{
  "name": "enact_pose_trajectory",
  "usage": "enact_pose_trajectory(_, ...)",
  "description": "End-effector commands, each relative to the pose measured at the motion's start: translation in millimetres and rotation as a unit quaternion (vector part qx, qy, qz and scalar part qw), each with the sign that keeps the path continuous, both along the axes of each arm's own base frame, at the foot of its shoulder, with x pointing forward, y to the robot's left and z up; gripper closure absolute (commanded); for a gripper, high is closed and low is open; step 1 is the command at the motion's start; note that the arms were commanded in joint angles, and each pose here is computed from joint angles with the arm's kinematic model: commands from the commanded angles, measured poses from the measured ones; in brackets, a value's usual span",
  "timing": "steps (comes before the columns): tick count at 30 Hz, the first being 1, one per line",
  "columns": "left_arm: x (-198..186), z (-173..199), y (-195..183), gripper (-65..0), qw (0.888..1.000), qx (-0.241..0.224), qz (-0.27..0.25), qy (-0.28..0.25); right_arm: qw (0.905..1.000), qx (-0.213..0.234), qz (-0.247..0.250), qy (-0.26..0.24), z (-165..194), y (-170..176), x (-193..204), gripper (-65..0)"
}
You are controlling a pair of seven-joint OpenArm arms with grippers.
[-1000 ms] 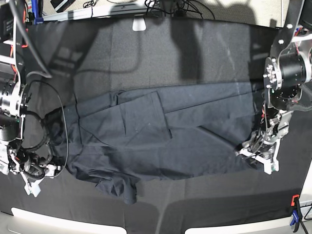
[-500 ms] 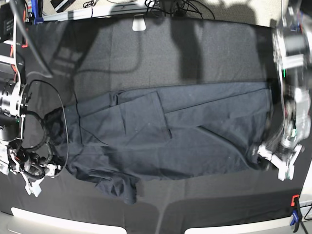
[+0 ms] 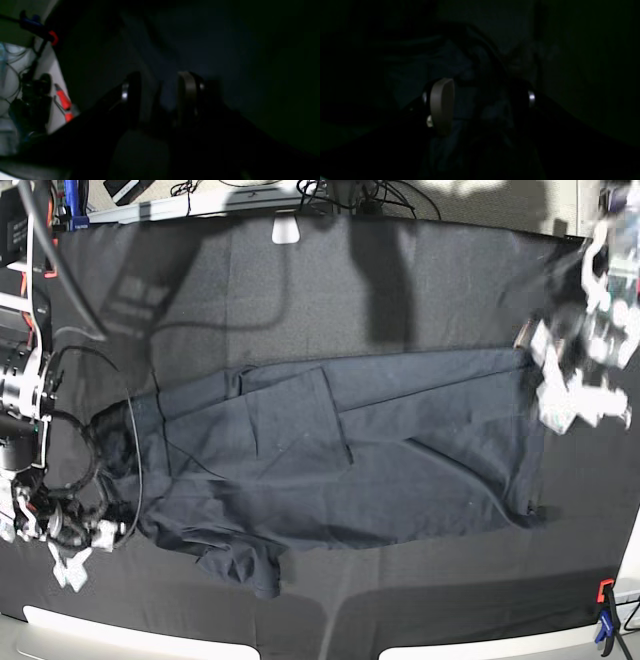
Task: Layout the t-shirt on the table in an organized manner, then fold the t-shirt properly
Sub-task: 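Lift the held edge with the left gripper toward its base, then grasp the opposite edge with the right gripper and lift it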
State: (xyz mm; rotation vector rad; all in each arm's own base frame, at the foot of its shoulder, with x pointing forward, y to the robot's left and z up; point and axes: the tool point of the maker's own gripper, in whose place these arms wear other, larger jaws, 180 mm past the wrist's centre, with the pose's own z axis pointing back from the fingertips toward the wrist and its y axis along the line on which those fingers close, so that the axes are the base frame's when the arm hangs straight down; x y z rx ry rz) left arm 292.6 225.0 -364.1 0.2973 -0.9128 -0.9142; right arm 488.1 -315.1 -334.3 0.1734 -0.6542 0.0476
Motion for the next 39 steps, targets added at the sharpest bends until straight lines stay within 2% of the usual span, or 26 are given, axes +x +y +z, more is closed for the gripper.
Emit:
enact_pose_trajectory(1,-2,4,-1,-21.5,0.999,0.025,-0.027,-0.006,0.9989,0.004,0.004,-0.046,33,-2,19,-34.7)
enact_pose_trajectory(5,-18,-16,-1,-21.6,0.991,0.111,-0.067,0.014,0.9979,0.018,0.002,-0.062,42,2,25,-34.7)
enact_pose_trajectory(10,-30,-35,-13,-21.5,0.988,0.113,-0.099,0.037,0.9983,0.017,0.003,-0.055,40,2,23,-34.7)
enact_pose_trajectory(15,-17,-50,16,-21.5,0.985,0.148,-0.081,0.034,0.9985,0.017,0.003,-0.051,39,2,22,-34.7)
enact_pose_trajectory(22,-19,-62,26,-20.9,0.985,0.147,-0.077,0.047,0.9987,0.017,0.004,-0.048,38,2,21,-34.7)
enact_pose_trajectory(23,-18,-61,25,-17.4,0.985,0.146,-0.079,0.045,0.9987,0.017,0.004,-0.048,38,2,21,-34.7)
enact_pose_trajectory(26,-18,-60,21,0.0,0.986,0.138,-0.087,0.040,0.9991,0.020,0.006,-0.036,36,3,18,-34.7)
enact_pose_trajectory(28,-18,-60,21,0.0,0.986,0.138,-0.086,0.040,0.9984,0.041,0.026,-0.028,39,13,14,-34.5)
enact_pose_trajectory(32,-18,-61,21,0.0,0.988,0.128,-0.077,0.045,0.9965,0.065,0.051,-0.008,57,25,7,-25.7)
enact_pose_trajectory(34,-18,-61,20,0.0,0.989,0.122,-0.075,0.045,0.9950,0.068,0.072,-0.009,67,30,1,-25.7)
enact_pose_trajectory(37,-18,-61,21,0.0,0.989,0.122,-0.075,0.045,0.9924,0.047,0.114,-0.012,78,36,-15,-25.7)
enact_pose_trajectory(39,-18,-61,20,0.0,0.989,0.122,-0.075,0.045,0.9896,0.015,0.141,-0.024,81,40,-27,-25.7)
